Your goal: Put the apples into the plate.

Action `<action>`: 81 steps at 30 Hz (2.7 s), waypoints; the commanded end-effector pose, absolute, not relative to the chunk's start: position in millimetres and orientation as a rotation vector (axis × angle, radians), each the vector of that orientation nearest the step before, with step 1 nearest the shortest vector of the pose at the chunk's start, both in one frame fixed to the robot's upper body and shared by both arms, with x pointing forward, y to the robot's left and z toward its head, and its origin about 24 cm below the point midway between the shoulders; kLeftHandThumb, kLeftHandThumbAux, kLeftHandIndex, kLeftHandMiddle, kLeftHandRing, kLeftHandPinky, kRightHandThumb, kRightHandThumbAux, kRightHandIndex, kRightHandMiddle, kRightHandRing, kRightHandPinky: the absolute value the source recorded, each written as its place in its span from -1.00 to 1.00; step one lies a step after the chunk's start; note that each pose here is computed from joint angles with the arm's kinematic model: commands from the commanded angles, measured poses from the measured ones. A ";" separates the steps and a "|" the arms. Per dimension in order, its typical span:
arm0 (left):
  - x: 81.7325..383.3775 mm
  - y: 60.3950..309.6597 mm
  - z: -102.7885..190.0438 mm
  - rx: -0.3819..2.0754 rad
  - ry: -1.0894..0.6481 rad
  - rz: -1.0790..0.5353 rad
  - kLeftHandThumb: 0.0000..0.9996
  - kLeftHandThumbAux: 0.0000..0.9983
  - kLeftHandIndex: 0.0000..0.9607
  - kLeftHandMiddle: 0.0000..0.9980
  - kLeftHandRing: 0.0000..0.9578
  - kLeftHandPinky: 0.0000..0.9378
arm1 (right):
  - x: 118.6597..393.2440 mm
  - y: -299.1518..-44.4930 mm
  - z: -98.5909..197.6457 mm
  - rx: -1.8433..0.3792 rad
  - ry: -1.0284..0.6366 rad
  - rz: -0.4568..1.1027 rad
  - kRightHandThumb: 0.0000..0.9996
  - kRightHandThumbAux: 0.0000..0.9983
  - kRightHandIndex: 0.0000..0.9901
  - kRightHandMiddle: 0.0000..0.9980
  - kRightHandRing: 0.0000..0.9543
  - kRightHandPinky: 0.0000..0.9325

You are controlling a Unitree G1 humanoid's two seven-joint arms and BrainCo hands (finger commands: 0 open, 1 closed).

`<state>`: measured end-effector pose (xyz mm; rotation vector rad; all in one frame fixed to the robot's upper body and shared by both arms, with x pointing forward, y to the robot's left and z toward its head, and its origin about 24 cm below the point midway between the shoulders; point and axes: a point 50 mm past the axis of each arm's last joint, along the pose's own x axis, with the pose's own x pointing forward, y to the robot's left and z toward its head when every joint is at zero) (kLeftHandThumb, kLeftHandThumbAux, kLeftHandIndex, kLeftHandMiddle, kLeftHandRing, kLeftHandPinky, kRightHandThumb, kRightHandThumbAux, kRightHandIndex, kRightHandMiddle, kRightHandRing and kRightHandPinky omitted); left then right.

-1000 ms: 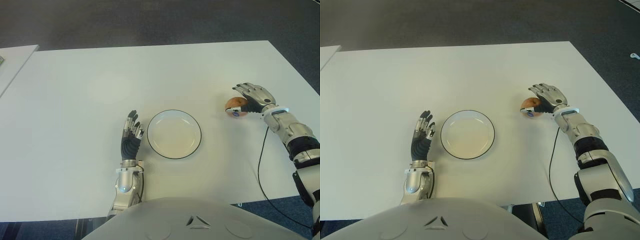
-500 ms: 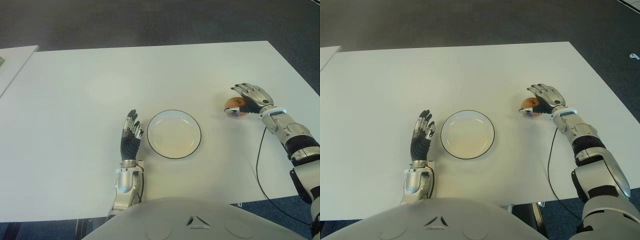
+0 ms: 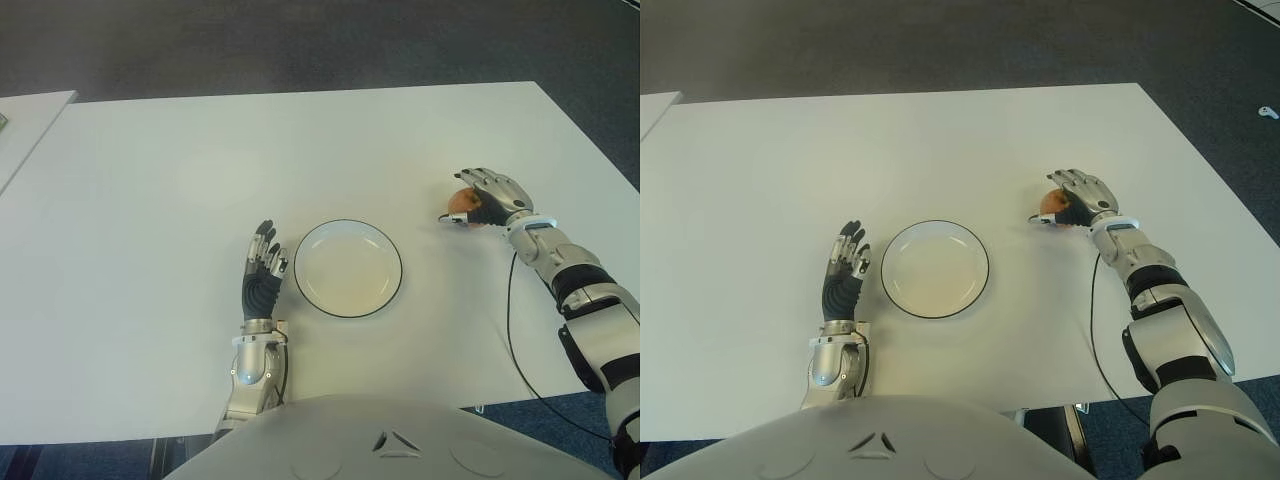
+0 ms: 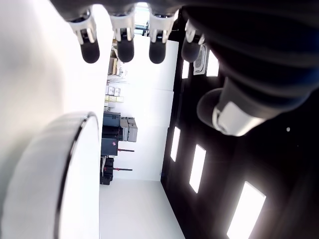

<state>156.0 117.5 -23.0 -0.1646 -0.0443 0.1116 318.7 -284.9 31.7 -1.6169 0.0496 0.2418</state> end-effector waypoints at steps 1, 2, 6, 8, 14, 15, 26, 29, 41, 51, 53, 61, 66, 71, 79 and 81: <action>143.9 94.0 -38.6 -0.270 0.067 0.167 -0.78 0.16 -0.92 -0.93 -0.97 -0.99 | 302.7 -287.4 2.6 -1.621 0.190 0.318 -0.52 -0.41 -1.00 -1.00 -1.00 -1.00; 144.1 93.8 -38.2 -0.268 0.066 0.166 -0.78 0.17 -0.92 -0.93 -0.97 -1.00 | 301.1 -288.4 0.2 -1.619 0.206 0.316 -0.53 -0.40 -1.00 -1.00 -1.00 -1.00; 144.5 93.4 -37.7 -0.274 0.069 0.166 -0.77 0.14 -0.93 -0.92 -0.97 -0.98 | 297.3 -291.1 -5.2 -1.617 0.245 0.319 -0.54 -0.40 -1.00 -1.00 -1.00 -1.00; 144.6 93.3 -37.6 -0.274 0.069 0.165 -0.77 0.13 -0.93 -0.92 -0.97 -0.98 | 296.5 -291.9 -6.1 -1.617 0.251 0.319 -0.54 -0.41 -1.00 -1.00 -1.00 -1.00; 145.0 92.8 -37.3 -0.265 0.069 0.163 -0.77 0.13 -0.93 -0.92 -0.97 -0.99 | 292.1 -295.1 -10.3 -1.621 0.276 0.319 -0.54 -0.40 -1.00 -1.00 -1.00 -1.00; 145.0 92.8 -37.3 -0.264 0.070 0.163 -0.78 0.14 -0.93 -0.92 -0.97 -0.99 | 291.6 -295.3 -10.8 -1.621 0.277 0.319 -0.54 -0.39 -1.00 -1.00 -1.00 -1.00; 145.8 92.1 -38.3 -0.290 0.077 0.177 -0.74 0.17 -0.92 -0.91 -0.96 -0.97 | 286.8 -295.5 -16.7 -1.621 0.298 0.333 -0.54 -0.37 -1.00 -1.00 -1.00 -1.00; 146.4 92.0 -38.2 -0.294 0.069 0.180 -0.73 0.17 -0.91 -0.91 -0.96 -0.98 | 286.3 -295.3 -17.6 -1.619 0.303 0.336 -0.54 -0.36 -1.00 -1.00 -1.00 -1.00; 147.8 90.9 -37.3 -0.294 0.061 0.156 -0.73 0.19 -0.92 -0.92 -0.97 -0.99 | 286.0 -296.6 -19.7 -1.621 0.342 0.329 -0.53 -0.32 -1.00 -1.00 -1.00 -0.98; 148.1 89.6 -36.8 -0.301 0.055 0.152 -0.73 0.16 -0.93 -0.92 -0.97 -0.98 | 286.3 -298.6 -19.7 -1.639 0.362 0.316 -0.48 -0.24 -1.00 -1.00 -1.00 -0.95; 148.3 89.5 -36.4 -0.302 0.052 0.153 -0.73 0.17 -0.93 -0.92 -0.97 -0.98 | 286.5 -299.1 -19.7 -1.643 0.368 0.313 -0.47 -0.22 -1.00 -1.00 -1.00 -0.93; 149.7 89.2 -36.8 -0.318 0.057 0.154 -0.72 0.19 -0.93 -0.91 -0.96 -0.95 | 284.6 -301.3 -21.8 -1.651 0.397 0.305 -0.44 -0.14 -1.00 -1.00 -1.00 -0.90; 149.7 89.2 -37.1 -0.322 0.056 0.155 -0.71 0.19 -0.91 -0.90 -0.95 -0.94 | 283.2 -301.6 -23.6 -1.653 0.410 0.303 -0.45 -0.10 -1.00 -1.00 -0.99 -0.82; 149.5 89.0 -36.5 -0.328 0.050 0.154 -0.71 0.20 -0.89 -0.89 -0.94 -0.94 | 282.0 -301.1 -25.5 -1.664 0.412 0.304 -0.40 -0.04 -0.88 -0.79 -0.73 -0.54; 149.4 89.0 -34.5 -0.323 0.034 0.157 -0.71 0.20 -0.90 -0.89 -0.94 -0.95 | 278.5 -302.7 -26.8 -1.681 0.393 0.313 0.27 0.34 -0.21 0.01 0.04 0.13; 148.9 89.3 -32.3 -0.319 0.020 0.155 -0.70 0.19 -0.90 -0.89 -0.94 -0.94 | 277.3 -303.4 -27.2 -1.679 0.388 0.303 0.35 0.39 -0.16 0.16 0.19 0.25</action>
